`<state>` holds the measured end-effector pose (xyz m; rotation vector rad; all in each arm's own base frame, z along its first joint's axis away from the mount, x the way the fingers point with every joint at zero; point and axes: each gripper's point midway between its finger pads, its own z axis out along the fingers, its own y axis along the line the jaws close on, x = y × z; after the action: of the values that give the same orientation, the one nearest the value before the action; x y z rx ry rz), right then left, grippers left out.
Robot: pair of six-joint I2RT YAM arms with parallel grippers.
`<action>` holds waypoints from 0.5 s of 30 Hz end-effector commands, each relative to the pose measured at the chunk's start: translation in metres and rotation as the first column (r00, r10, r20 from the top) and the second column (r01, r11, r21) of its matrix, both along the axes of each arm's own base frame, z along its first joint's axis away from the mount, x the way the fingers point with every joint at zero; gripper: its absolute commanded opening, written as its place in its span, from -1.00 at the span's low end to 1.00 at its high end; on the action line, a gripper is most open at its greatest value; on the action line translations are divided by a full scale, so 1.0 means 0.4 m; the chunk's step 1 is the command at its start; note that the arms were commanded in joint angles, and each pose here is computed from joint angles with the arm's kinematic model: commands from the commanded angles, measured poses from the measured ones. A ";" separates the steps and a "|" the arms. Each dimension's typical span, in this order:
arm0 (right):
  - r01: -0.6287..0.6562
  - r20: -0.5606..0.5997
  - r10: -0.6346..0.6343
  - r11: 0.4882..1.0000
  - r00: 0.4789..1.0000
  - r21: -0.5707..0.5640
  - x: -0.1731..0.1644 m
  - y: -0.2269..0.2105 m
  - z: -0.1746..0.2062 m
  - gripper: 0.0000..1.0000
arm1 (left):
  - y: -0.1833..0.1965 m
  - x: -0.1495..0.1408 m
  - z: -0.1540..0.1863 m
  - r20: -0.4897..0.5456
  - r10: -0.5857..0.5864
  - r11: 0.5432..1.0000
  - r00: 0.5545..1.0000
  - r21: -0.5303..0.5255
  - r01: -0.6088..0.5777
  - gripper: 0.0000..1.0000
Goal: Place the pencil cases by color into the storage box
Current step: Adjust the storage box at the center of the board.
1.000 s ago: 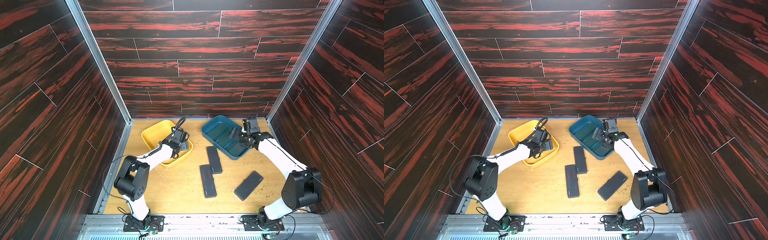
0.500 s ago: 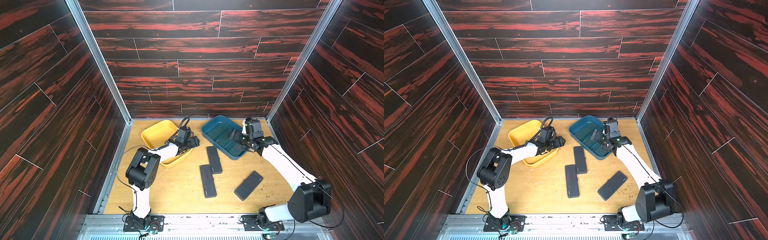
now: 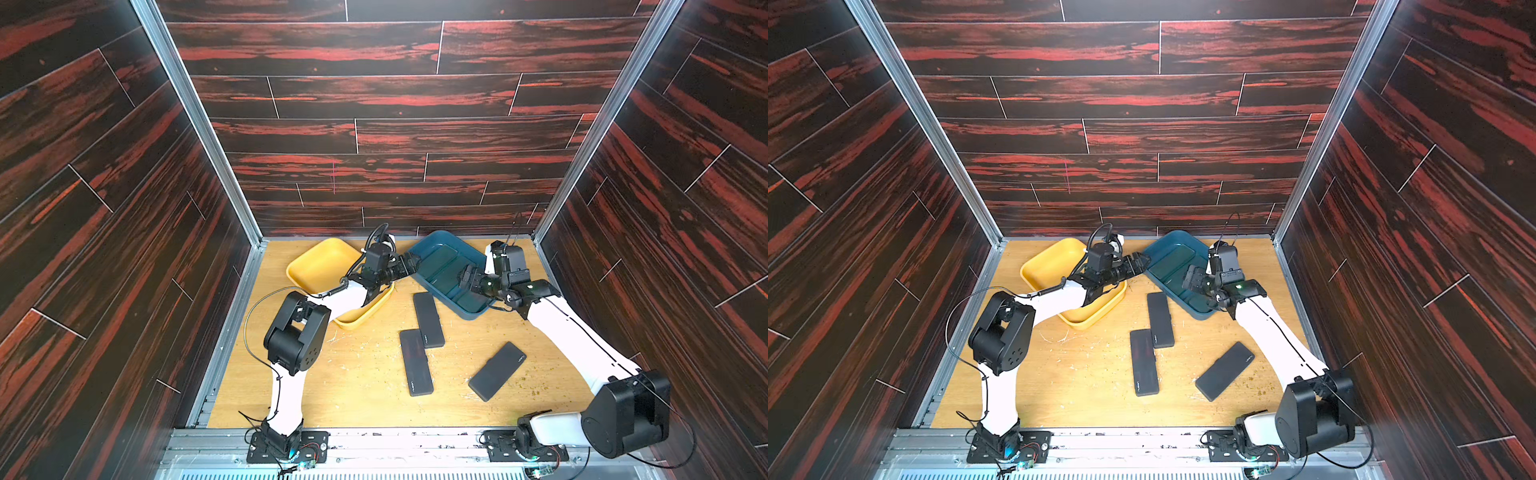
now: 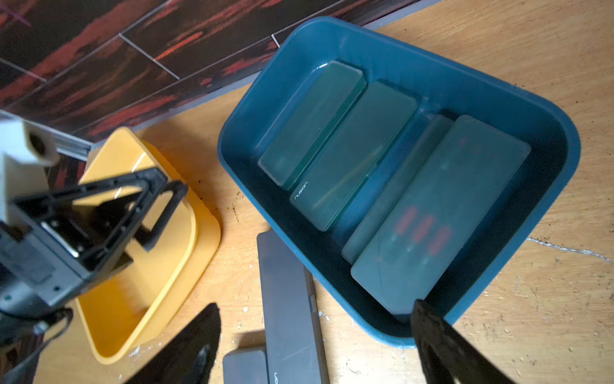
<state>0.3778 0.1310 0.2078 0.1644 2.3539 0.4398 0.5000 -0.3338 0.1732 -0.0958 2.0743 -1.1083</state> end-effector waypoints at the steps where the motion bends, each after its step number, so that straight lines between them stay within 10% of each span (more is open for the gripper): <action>1: -0.074 0.002 0.074 0.996 0.997 -0.042 -0.047 0.015 0.010 0.81 | -0.008 0.001 0.043 0.045 -0.021 1.000 0.999 0.012 0.021 0.67; 15: -0.282 -0.115 0.269 0.953 0.956 -0.111 -0.232 0.175 -0.101 0.81 | 0.305 -0.212 0.049 0.000 0.202 0.841 0.979 0.513 -0.174 0.65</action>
<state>0.3005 0.1978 0.1707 -0.2074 2.4843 0.4239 0.4386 -0.2535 0.1982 -0.0401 2.2176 -0.6361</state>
